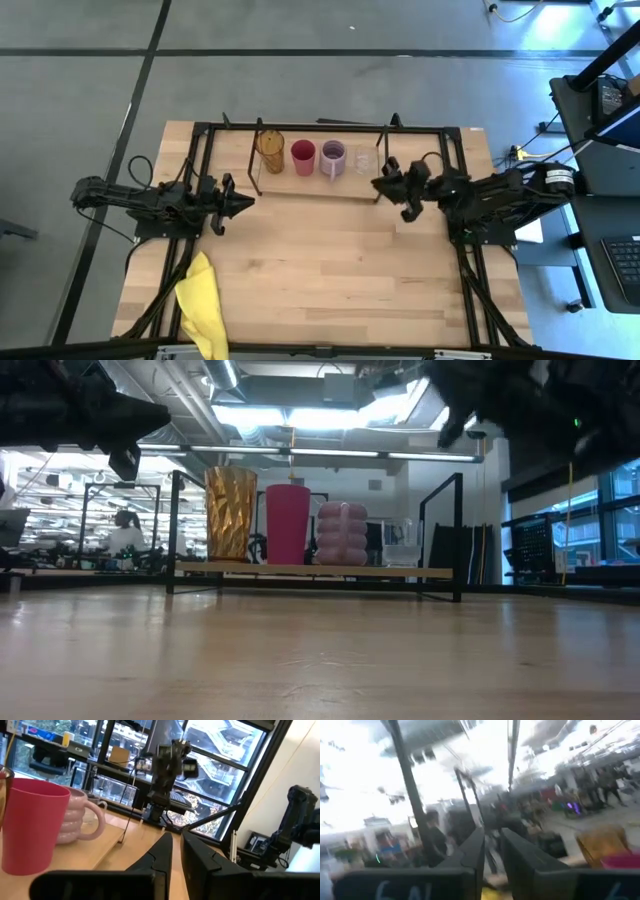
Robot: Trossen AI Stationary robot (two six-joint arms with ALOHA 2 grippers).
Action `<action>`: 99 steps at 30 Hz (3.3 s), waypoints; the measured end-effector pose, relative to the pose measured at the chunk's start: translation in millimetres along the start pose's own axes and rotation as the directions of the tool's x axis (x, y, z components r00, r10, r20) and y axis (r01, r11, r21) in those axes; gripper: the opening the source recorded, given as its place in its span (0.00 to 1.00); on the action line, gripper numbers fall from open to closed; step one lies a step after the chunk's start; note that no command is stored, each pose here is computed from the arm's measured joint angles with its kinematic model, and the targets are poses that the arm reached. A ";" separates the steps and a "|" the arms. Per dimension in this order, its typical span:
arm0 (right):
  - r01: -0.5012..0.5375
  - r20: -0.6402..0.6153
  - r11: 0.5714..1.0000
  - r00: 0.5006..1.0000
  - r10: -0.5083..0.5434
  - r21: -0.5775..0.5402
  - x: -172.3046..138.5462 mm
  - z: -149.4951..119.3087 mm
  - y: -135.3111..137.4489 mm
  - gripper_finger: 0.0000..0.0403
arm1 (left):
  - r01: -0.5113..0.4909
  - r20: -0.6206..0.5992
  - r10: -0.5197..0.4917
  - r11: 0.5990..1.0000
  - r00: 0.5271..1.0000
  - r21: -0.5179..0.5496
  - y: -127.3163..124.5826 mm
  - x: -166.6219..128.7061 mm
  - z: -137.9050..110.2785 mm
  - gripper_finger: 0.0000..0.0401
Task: Stack small to large cups/mugs on shelf
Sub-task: Return to Home Position
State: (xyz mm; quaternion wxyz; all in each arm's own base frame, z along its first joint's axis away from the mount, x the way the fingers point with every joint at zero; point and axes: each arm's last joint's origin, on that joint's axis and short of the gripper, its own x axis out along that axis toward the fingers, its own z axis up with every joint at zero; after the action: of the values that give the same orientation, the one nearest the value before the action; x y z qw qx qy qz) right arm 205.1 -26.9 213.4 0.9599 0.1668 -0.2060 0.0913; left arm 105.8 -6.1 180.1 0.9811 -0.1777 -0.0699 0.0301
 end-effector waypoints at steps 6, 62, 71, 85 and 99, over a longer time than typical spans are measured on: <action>-0.255 0.016 0.966 0.967 0.256 -0.053 30.8 43.8 17.3 0.17 | -0.011 -0.002 0.011 1.000 1.000 0.001 0.4 0.0 -0.4 0.08; -0.028 -0.048 1.000 0.998 0.028 -0.001 -98.3 21.3 53.7 0.17 | -0.175 -0.054 0.172 0.982 0.984 -0.068 7.6 -0.9 -8.8 0.08; -0.053 -0.364 0.967 0.930 -0.043 -0.248 -101.7 -10.6 47.3 0.17 | -0.167 -0.058 0.174 0.979 0.983 0.116 7.8 -0.9 -9.2 0.08; 0.154 -0.541 0.945 0.841 0.028 0.287 -107.1 -24.0 46.6 0.17 | -0.148 -0.094 0.174 0.960 0.980 0.236 8.7 -1.4 -12.6 0.08; 0.141 -0.541 0.953 0.841 0.027 0.267 -107.1 -23.8 46.6 0.17 | -0.148 -0.094 0.174 0.960 0.980 0.236 8.6 -1.4 -12.6 0.08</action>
State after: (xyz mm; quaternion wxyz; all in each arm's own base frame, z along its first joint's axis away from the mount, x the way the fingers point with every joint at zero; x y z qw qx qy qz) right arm 106.2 13.5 160.5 0.9452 0.2822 0.0928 0.1355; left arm 106.0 -2.4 165.2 0.9917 -0.0704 0.0049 0.1074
